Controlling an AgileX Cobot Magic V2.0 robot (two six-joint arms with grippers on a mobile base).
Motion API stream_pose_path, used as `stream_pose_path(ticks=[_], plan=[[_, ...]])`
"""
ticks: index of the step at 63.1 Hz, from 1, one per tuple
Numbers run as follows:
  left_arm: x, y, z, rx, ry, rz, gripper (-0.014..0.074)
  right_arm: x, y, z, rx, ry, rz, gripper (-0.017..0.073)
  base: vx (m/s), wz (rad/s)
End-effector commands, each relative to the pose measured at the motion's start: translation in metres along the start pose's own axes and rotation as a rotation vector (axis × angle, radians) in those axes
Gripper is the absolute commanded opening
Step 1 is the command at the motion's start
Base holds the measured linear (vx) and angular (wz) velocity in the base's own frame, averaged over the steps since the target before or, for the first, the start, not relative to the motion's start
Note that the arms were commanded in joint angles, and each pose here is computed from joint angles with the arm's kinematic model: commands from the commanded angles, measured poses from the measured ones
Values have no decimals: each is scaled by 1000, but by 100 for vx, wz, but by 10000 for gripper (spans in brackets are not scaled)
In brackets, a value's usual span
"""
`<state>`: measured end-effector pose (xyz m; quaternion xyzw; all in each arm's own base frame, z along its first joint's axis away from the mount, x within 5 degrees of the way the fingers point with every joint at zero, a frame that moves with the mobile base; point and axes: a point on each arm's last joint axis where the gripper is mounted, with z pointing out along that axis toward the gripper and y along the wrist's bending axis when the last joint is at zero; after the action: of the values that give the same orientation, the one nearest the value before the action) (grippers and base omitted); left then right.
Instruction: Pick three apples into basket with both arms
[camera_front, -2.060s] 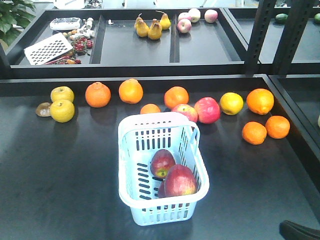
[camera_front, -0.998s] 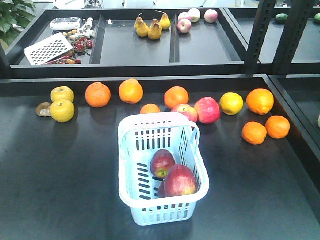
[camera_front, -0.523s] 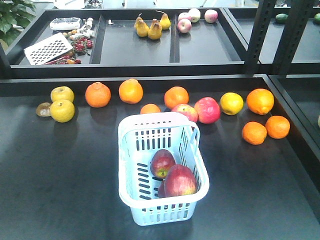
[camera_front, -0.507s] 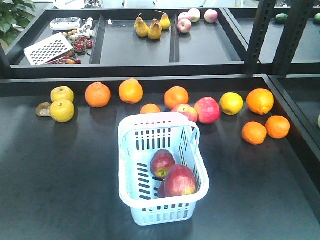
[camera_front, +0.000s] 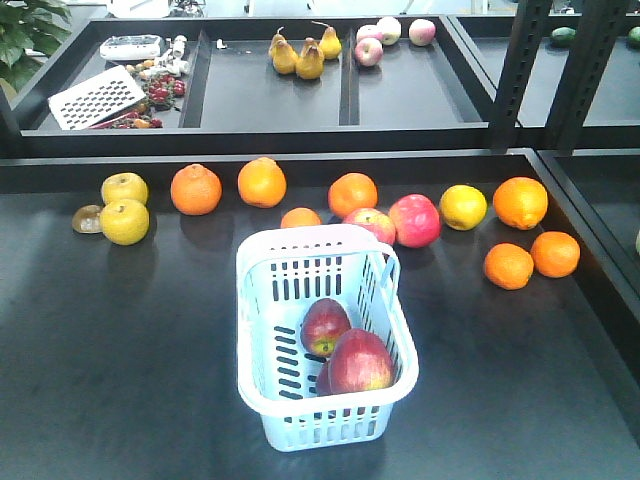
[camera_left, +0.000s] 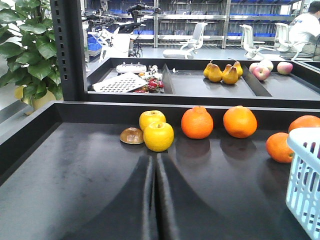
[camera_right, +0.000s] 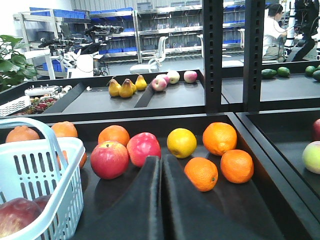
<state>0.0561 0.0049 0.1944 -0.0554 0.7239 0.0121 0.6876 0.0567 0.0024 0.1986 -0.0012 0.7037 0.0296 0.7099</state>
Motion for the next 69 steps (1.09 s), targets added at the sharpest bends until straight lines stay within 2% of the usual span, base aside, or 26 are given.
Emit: stream_pose_path(ticks=[1, 69], plan=[[-4, 0, -1, -2, -75, -15, -6, -3, 0, -1, 0, -76, -13, -4, 0, 0], [-4, 0, -1, -2, -75, -15, -6, -3, 0, -1, 0, -76, -13, -4, 0, 0]])
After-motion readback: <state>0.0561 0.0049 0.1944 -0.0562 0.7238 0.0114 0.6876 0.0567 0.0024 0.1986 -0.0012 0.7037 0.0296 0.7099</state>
